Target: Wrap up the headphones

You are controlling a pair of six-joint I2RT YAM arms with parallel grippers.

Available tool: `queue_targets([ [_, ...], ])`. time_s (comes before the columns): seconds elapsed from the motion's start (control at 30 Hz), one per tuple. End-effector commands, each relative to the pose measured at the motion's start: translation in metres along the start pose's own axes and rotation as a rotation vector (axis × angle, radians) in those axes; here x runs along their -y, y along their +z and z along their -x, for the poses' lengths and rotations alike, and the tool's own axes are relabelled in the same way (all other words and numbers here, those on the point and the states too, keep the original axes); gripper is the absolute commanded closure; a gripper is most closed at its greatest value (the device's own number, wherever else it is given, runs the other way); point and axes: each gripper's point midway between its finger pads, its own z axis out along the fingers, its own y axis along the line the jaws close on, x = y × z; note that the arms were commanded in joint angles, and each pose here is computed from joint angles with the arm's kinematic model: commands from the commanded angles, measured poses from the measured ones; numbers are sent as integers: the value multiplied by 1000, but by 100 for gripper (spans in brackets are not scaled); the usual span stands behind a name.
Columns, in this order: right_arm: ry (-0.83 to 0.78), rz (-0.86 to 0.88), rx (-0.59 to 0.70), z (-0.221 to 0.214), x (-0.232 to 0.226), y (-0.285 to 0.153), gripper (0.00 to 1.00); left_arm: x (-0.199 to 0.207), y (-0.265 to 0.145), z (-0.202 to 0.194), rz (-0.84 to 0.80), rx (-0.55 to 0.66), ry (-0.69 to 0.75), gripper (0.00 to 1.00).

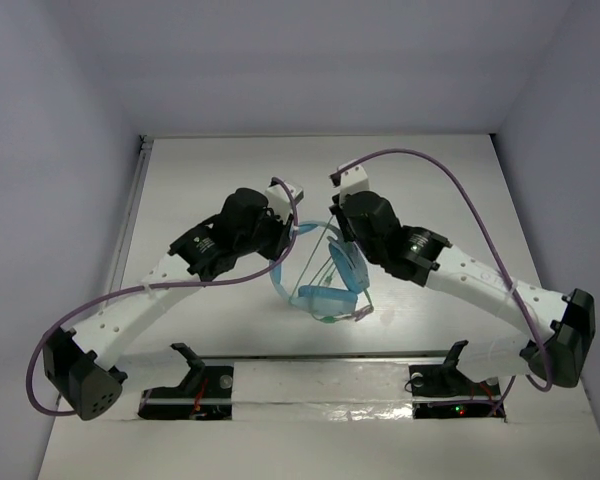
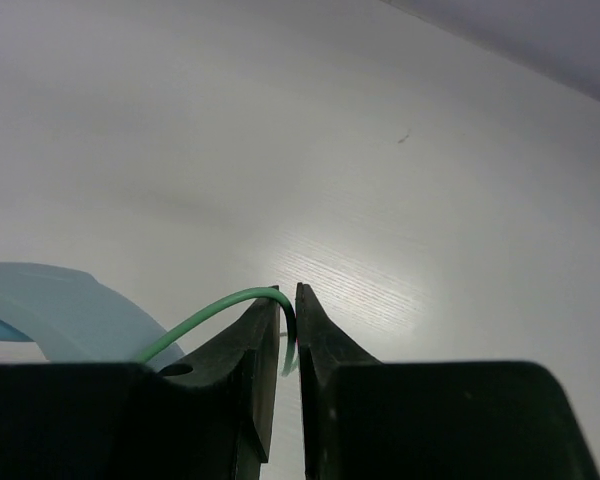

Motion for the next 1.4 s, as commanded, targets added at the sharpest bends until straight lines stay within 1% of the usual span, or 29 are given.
queue_targets([
  [0.0,179,70,118,21,4,-8,83,25,-34,62,-109,204,-16,100],
  [0.03,240,143,166,32,-2,-15,83,27,-37,66,-119,214,-13,100],
  [0.07,261,179,181,33,-5,-17,81,29,-38,69,-130,226,-16,100],
  [0.13,295,241,212,34,-12,-20,74,29,-44,78,-128,255,-19,100],
  [0.3,321,259,238,33,-3,-12,73,29,-57,93,-122,301,-17,100],
  [0.33,341,288,276,43,-4,-14,68,29,-60,96,-121,306,-13,100],
  [0.37,347,291,283,42,-2,-13,62,29,-63,99,-121,314,-9,100],
  [0.43,363,312,305,48,3,-11,62,31,-73,108,-129,339,-8,100],
  [0.47,363,315,306,46,3,-9,56,32,-76,112,-132,346,-7,100],
  [0.53,365,360,328,49,-2,-10,54,32,-84,120,-128,373,-14,100],
  [0.6,367,383,331,46,-8,-8,48,32,-87,125,-129,385,-18,100],
  [0.63,370,407,348,50,-10,-8,47,32,-87,127,-125,388,-22,100],
  [0.7,363,437,337,45,-17,-5,47,30,-90,132,-114,397,-23,100],
  [0.87,373,438,333,36,-21,7,46,36,-103,147,-138,433,-17,100],
  [0.93,378,429,337,36,-15,13,45,36,-109,152,-136,439,-21,100],
  [0.97,374,460,331,33,-22,15,43,37,-114,157,-142,452,-19,100],
  [1.0,377,469,335,33,-21,17,42,38,-116,159,-143,454,-20,100],
  [1.07,373,560,332,33,-34,14,42,37,-122,163,-141,463,-19,100],
  [1.13,377,608,298,20,-45,16,42,39,-126,167,-143,460,-12,100],
  [1.17,382,613,294,16,-46,15,43,39,-125,167,-143,448,-9,100],
  [1.2,392,613,301,16,-45,12,46,38,-129,166,-138,421,-13,100],
  [1.23,412,600,308,16,-42,11,52,37,-116,161,-127,371,-28,100],
  [1.27,430,593,314,15,-40,9,80,33,-111,157,-106,335,-42,100],
  [1.3,452,593,297,2,-41,8,86,29,-106,148,-78,288,-54,100],
  [1.33,476,629,349,11,-40,1,91,28,-98,141,-77,255,-60,100],
  [1.37,486,642,356,8,-43,1,94,30,-94,134,-87,229,-60,100],
])
